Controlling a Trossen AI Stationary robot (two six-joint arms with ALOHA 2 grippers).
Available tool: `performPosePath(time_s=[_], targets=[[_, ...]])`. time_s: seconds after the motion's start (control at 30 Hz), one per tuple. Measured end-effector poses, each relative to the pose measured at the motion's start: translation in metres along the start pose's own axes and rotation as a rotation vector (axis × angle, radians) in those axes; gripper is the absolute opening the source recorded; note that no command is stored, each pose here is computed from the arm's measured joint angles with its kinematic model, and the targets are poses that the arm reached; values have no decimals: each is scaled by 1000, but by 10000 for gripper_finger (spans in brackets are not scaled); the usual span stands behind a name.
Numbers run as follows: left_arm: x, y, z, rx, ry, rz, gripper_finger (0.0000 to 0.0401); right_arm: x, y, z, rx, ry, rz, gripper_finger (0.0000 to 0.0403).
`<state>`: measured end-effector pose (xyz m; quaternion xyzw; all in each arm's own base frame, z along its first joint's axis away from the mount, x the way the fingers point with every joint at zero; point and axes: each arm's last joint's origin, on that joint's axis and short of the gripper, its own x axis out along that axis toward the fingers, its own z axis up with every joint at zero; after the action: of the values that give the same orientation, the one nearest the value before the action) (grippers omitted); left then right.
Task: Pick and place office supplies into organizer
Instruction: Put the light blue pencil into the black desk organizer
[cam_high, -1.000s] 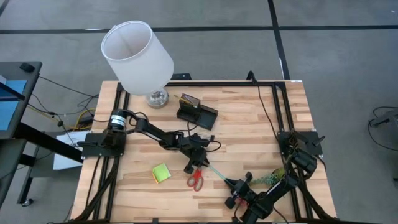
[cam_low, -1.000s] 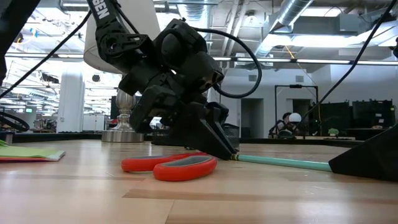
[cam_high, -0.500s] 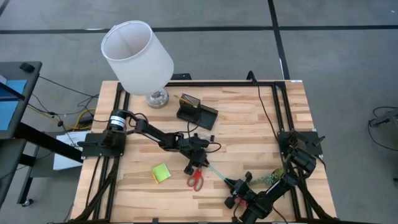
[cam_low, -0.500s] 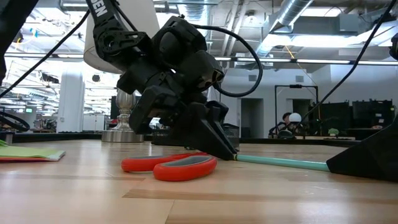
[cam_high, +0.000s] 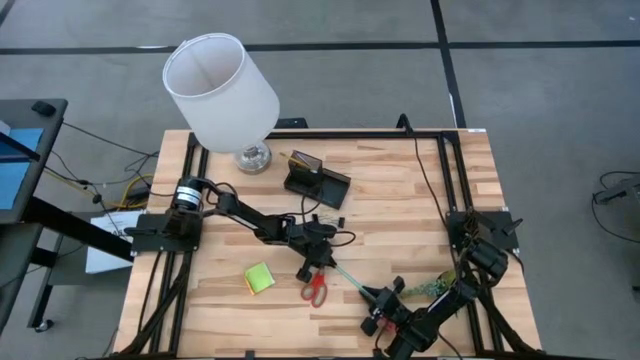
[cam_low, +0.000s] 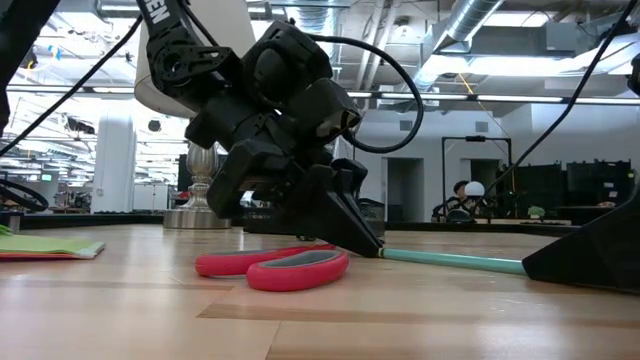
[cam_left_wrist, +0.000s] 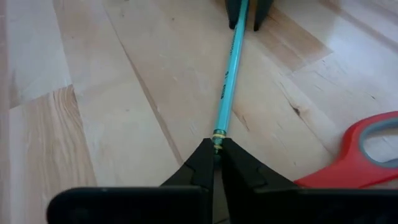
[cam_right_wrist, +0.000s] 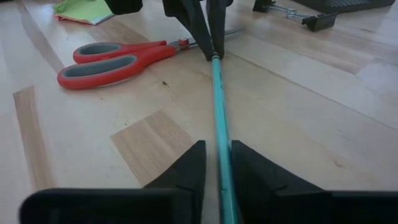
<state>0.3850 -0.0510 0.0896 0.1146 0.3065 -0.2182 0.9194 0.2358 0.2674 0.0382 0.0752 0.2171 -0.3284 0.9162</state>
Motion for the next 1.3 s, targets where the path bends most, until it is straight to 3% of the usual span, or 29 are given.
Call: performPosePath(time_s=[0.4, 0.67, 0.9, 1.03, 1.23, 1.3], targets=[[7, -8, 23, 43, 24, -41, 1, 11, 0, 6, -46, -3, -31, 119], [9, -13, 47, 126, 85, -66, 0, 11, -1, 7, -48, 2, -34, 122], [8, -10, 70, 159, 39, -68, 4, 12, 0, 7, -41, 3, -30, 121], [8, -12, 77, 179, 32, -86, 4, 12, 0, 6, -42, 5, -31, 101], [7, -14, 78, 167, 65, -99, 2, 18, 2, -2, 14, 8, -28, 20], [7, -14, 78, 150, 73, -90, 2, 19, 4, -3, 53, 1, -18, 14]])
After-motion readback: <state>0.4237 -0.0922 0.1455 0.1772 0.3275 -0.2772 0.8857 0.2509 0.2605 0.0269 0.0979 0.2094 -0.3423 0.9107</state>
